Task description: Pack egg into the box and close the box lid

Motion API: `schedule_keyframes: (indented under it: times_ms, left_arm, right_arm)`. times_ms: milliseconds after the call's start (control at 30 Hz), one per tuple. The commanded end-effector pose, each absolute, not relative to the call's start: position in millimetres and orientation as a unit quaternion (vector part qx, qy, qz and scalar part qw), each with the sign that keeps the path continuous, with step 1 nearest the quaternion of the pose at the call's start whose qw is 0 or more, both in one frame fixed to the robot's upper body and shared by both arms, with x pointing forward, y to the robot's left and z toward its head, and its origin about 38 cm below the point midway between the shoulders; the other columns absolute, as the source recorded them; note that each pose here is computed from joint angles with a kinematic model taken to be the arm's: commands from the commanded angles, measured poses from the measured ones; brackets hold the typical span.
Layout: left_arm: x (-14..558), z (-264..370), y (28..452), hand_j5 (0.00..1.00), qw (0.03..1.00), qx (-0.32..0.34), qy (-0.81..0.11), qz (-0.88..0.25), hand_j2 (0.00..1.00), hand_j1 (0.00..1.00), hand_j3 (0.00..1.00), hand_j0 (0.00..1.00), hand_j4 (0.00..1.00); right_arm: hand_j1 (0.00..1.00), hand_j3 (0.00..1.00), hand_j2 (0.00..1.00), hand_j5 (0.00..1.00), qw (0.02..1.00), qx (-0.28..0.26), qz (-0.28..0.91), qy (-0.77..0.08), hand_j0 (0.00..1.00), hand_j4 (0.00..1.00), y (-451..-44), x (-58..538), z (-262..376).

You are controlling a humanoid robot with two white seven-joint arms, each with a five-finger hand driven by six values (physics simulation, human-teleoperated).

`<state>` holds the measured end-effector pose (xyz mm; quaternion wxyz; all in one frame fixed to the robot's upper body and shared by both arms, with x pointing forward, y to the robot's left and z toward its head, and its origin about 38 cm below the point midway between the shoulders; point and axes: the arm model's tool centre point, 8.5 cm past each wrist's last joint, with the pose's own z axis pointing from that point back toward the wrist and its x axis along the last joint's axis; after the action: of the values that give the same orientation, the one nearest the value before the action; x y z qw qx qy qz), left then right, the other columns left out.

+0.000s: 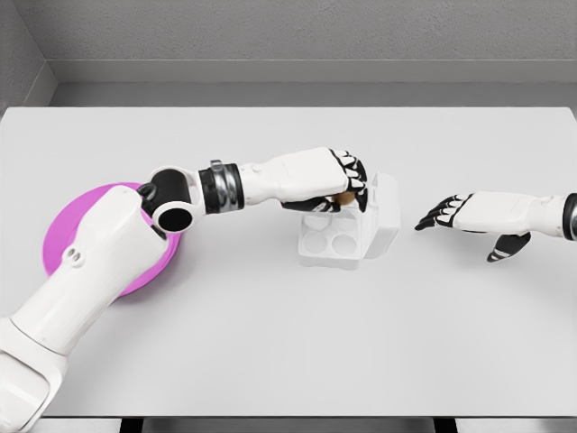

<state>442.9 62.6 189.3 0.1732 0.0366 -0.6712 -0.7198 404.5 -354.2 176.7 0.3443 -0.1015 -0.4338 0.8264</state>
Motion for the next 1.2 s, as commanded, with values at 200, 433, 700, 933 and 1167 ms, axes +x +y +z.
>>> schedule_keyframes:
  times_ms: [200, 433, 700, 933, 1167]
  left_arm:
    - [445.3, 178.3, 59.0, 0.51, 0.188, 0.027, -0.669, -0.719, 0.51, 0.51, 0.51, 0.51, 0.51]
    - [447.4, 176.5, 60.3, 0.51, 0.195, 0.028, -0.680, -0.707, 0.51, 0.51, 0.51, 0.51, 0.51]
    - [446.7, 177.6, 61.8, 0.51, 0.198, 0.032, -0.705, -0.680, 0.51, 0.51, 0.51, 0.51, 0.51]
    - [441.2, 170.6, 56.0, 0.51, 0.197, 0.020, -0.701, -0.685, 0.51, 0.51, 0.51, 0.51, 0.51]
    - [439.4, 169.6, 53.7, 0.51, 0.198, 0.012, -0.702, -0.684, 0.51, 0.51, 0.51, 0.51, 0.51]
  right_arm:
    - [1.00, 1.00, 1.00, 1.00, 0.344, -0.101, 0.826, -0.436, 1.00, 1.00, -352.9, 404.1, 177.8]
    - [1.00, 1.00, 1.00, 1.00, 0.339, -0.095, 0.829, -0.435, 1.00, 1.00, -348.8, 402.0, 175.9]
    - [1.00, 1.00, 1.00, 1.00, 0.340, -0.096, 0.829, -0.434, 1.00, 1.00, -349.6, 402.4, 175.5]
    - [1.00, 1.00, 1.00, 1.00, 0.340, -0.091, 0.831, -0.431, 1.00, 1.00, -348.7, 400.5, 172.2]
    - [1.00, 1.00, 1.00, 1.00, 0.341, -0.091, 0.831, -0.430, 1.00, 1.00, -349.3, 400.3, 171.4]
